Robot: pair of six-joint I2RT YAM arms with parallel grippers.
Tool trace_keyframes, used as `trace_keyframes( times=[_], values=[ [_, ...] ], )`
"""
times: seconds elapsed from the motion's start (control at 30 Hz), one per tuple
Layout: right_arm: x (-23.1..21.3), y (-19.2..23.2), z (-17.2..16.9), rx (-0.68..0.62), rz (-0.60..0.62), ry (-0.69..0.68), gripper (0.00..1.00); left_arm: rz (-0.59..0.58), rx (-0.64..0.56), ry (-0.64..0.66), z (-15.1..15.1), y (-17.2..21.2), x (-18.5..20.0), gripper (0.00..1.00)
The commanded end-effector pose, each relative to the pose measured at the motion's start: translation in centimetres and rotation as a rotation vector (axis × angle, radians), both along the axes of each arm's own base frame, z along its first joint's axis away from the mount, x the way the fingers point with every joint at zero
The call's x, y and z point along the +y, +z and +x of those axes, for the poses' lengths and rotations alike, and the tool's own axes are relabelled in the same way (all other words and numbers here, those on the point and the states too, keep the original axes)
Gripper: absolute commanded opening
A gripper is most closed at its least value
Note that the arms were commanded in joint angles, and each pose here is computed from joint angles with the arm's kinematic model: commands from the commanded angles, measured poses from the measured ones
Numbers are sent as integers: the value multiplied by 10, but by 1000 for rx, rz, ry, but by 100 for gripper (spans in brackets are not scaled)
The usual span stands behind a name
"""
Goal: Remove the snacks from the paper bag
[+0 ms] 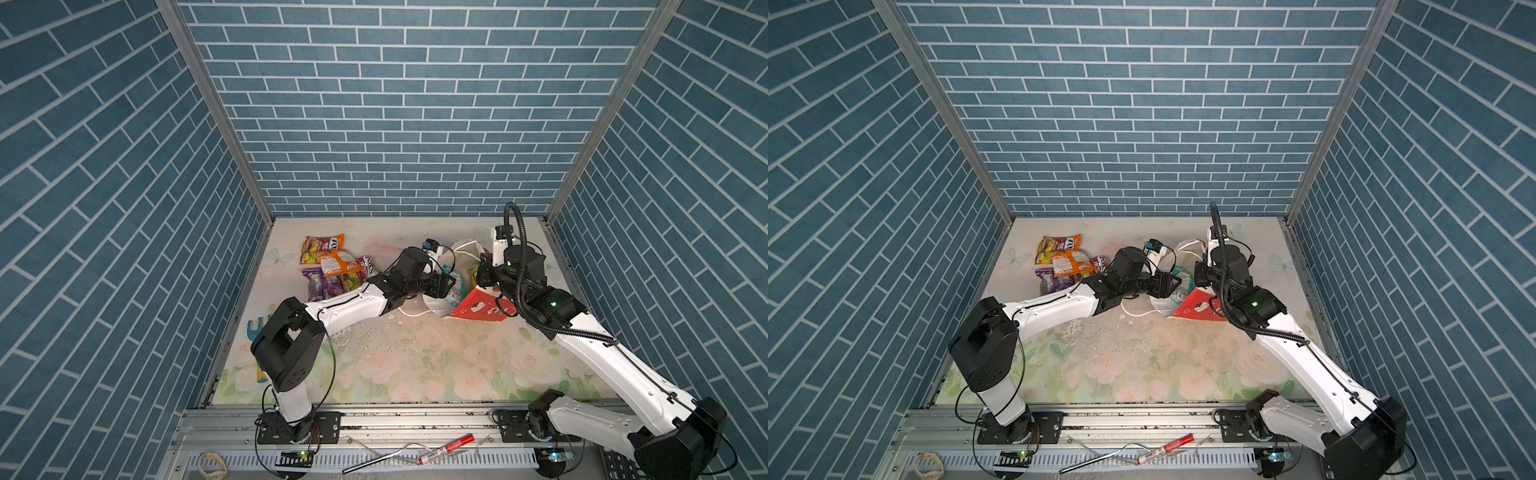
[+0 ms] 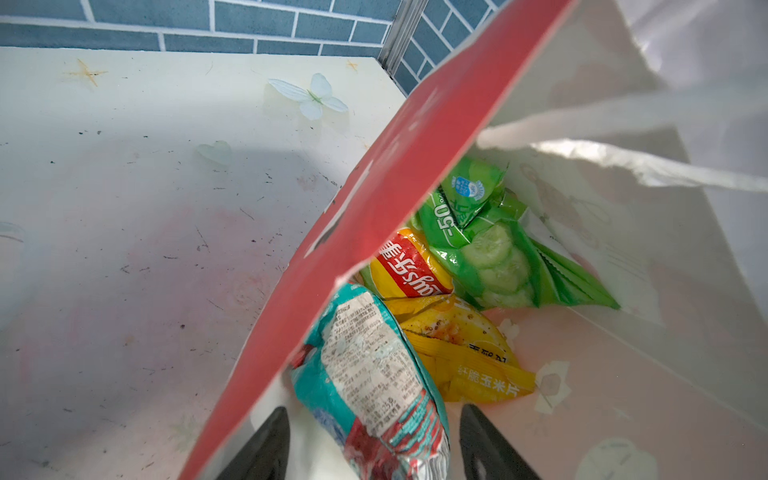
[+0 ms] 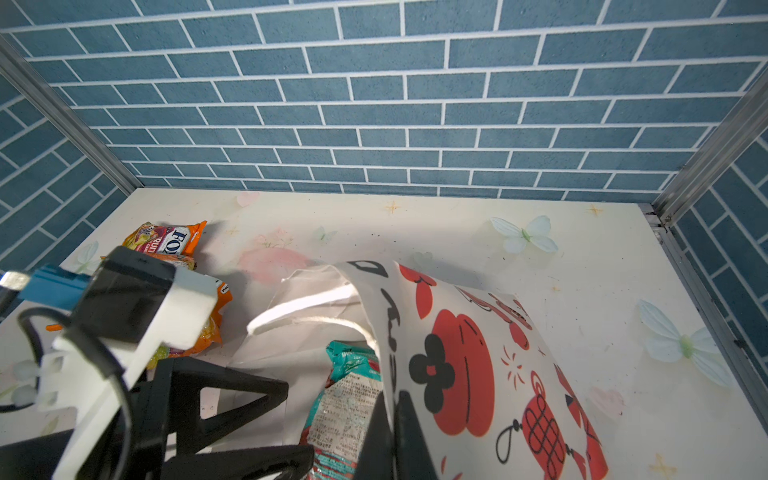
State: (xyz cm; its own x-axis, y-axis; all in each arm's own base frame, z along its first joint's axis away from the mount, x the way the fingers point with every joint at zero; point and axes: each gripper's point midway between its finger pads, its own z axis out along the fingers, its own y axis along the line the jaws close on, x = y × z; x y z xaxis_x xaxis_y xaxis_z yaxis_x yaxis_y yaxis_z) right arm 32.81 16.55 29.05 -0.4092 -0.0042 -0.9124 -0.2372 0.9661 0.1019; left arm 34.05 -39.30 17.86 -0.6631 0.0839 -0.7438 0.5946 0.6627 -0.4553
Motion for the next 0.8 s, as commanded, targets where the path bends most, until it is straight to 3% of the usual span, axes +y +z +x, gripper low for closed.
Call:
trace_keyframes(
  times=[0.0,0.27,0.77],
  values=[
    [-1,23,10,-87,34,-30,0,30,33,14,3,-12,-3,67],
    [-3,24,17,-106,7,-54,0,21,62,31,4,-16,-3,72],
    [2,29,25,-131,16,-51,0,-50,159,8,2,-29,-20,68]
  ],
)
